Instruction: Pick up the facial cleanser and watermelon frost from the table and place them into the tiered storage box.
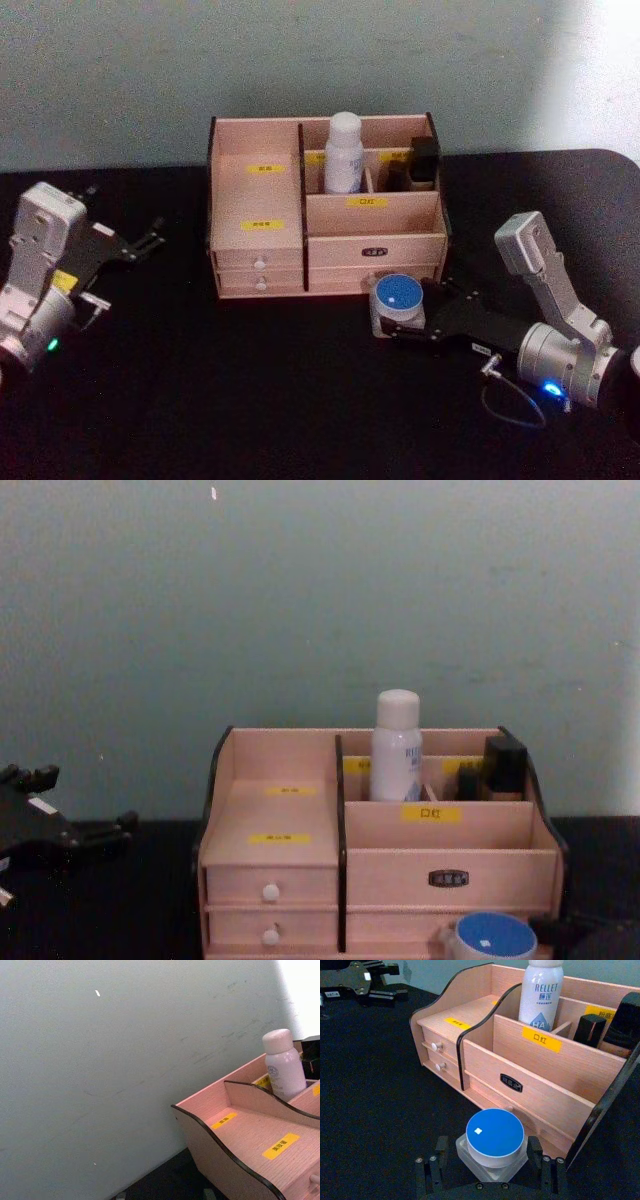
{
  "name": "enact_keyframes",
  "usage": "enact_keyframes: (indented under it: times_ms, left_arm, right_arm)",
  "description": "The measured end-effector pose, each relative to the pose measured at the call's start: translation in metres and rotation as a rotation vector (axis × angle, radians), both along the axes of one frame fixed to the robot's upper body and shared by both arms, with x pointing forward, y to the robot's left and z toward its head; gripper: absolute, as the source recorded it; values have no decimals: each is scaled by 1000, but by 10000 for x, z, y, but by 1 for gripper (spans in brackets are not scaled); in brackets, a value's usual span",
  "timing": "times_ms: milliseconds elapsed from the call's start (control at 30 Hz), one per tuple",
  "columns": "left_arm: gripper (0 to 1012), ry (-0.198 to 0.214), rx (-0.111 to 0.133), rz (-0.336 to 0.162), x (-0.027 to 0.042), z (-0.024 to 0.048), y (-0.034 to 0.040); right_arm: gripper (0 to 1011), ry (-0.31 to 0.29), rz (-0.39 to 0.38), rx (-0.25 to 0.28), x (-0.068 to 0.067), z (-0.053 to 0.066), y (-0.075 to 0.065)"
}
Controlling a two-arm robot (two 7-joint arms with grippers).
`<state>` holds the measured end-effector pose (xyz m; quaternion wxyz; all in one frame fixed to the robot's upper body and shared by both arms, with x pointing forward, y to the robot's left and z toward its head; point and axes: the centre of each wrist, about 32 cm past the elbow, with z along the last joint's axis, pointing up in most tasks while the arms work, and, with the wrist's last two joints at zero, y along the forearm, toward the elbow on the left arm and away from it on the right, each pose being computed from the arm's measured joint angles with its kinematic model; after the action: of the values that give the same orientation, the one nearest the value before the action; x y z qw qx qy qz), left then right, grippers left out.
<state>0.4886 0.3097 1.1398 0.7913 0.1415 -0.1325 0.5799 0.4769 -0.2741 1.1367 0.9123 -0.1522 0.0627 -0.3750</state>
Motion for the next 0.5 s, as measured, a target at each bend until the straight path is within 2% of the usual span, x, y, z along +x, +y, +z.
enact_keyframes:
  times_ms: [500]
  left_arm:
    - [1001, 0, 0, 0, 0, 0, 0]
  right_arm:
    - [1000, 14, 13, 4, 27, -35, 2]
